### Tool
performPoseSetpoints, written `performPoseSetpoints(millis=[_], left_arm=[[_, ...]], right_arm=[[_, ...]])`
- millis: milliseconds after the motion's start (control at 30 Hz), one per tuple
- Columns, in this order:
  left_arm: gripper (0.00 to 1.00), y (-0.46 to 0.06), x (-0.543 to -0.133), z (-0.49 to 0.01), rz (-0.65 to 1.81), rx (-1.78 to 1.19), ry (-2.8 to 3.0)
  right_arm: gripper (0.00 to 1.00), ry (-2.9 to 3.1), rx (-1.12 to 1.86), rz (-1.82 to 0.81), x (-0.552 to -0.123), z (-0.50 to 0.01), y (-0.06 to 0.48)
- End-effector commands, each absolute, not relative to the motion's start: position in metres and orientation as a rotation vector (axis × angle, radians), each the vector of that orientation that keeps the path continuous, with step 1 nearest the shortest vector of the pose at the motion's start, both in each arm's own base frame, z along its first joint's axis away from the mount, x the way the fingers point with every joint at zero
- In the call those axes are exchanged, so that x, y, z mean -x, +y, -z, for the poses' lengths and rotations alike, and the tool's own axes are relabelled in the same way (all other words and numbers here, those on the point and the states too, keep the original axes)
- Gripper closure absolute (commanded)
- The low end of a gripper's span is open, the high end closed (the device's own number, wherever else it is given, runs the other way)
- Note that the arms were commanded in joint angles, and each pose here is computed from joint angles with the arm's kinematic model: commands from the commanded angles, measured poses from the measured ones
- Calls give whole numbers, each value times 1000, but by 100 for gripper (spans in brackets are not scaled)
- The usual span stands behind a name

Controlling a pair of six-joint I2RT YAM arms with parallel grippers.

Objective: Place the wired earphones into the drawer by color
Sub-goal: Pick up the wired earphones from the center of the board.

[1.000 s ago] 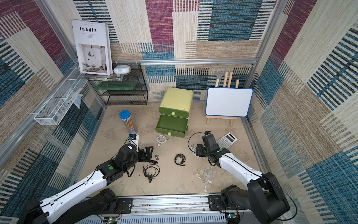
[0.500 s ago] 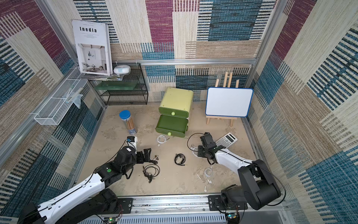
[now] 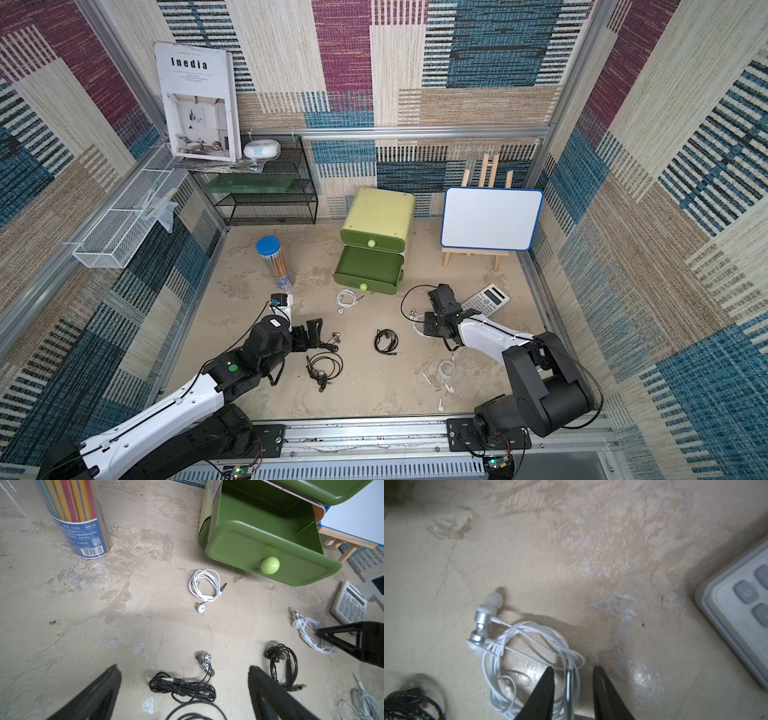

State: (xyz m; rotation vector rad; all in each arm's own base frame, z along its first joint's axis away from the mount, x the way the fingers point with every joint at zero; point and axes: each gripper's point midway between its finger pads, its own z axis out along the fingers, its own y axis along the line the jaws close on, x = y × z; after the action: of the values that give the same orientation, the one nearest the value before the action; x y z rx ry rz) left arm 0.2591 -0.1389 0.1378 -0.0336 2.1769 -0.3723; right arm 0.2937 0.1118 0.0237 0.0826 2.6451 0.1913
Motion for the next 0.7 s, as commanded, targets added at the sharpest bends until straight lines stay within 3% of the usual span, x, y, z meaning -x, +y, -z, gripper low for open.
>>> performPoseSetpoints(millis=[0,133,300,667], left_arm=[[1,-137,-261,-140,361,40,2160],[1,-135,-260,-140,358,42,2158],[1,-134,-259,-142,362,45,2146],[1,-130,-254,-150,385,51,2117]], right_arm=[[68,2644,-70,-199,-296,-24,114],[73,2653,-71,-200,-295,-22,114],[89,2652,-66,-218,-294,-24,115],[97,2622,-59,-249,-290,-43,115]])
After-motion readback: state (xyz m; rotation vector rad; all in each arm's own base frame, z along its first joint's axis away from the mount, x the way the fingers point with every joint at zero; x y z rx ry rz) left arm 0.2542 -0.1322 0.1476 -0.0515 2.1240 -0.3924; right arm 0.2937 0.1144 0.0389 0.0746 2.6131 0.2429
